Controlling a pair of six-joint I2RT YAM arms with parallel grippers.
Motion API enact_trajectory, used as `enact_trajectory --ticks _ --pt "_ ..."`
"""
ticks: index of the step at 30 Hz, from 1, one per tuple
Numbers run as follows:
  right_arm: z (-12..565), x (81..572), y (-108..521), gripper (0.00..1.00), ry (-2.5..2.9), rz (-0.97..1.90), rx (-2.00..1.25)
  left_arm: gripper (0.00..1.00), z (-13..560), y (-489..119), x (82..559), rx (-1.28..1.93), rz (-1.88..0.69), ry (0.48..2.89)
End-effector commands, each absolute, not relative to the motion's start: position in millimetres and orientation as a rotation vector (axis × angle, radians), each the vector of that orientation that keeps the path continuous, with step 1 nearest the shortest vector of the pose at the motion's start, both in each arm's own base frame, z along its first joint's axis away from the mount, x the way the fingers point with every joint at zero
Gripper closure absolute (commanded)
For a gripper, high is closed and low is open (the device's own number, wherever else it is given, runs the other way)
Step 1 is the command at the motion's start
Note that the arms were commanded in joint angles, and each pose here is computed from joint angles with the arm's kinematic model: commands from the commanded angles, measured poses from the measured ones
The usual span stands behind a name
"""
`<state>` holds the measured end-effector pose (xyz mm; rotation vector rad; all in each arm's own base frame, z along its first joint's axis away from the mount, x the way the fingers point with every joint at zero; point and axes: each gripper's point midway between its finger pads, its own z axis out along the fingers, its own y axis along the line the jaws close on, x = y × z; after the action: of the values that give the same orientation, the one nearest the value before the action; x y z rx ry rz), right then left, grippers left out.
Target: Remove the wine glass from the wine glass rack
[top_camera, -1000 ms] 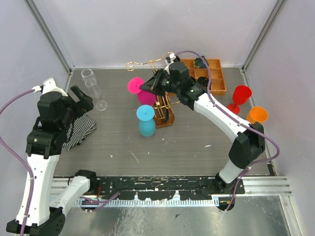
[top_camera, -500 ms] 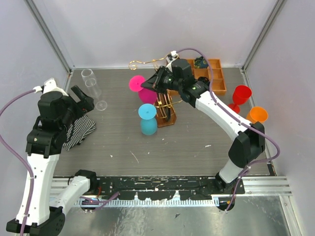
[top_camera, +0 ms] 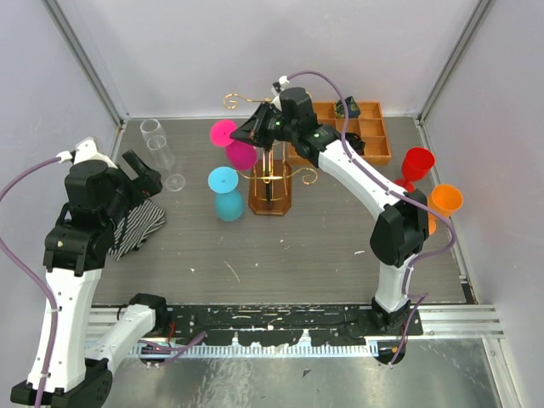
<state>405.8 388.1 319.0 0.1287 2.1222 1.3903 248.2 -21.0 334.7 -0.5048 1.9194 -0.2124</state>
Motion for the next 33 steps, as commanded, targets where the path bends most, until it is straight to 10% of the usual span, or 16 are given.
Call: enact_trajectory --ticks 1,33 --pt "369 408 381 0.99 1.986 1.403 0.057 0.03 336 -20 247 -0.498 -0.205 1.914" --pt "361 430 404 0.99 2.07 1.39 -0.002 0.02 323 -20 246 -0.506 -0.202 1.944"
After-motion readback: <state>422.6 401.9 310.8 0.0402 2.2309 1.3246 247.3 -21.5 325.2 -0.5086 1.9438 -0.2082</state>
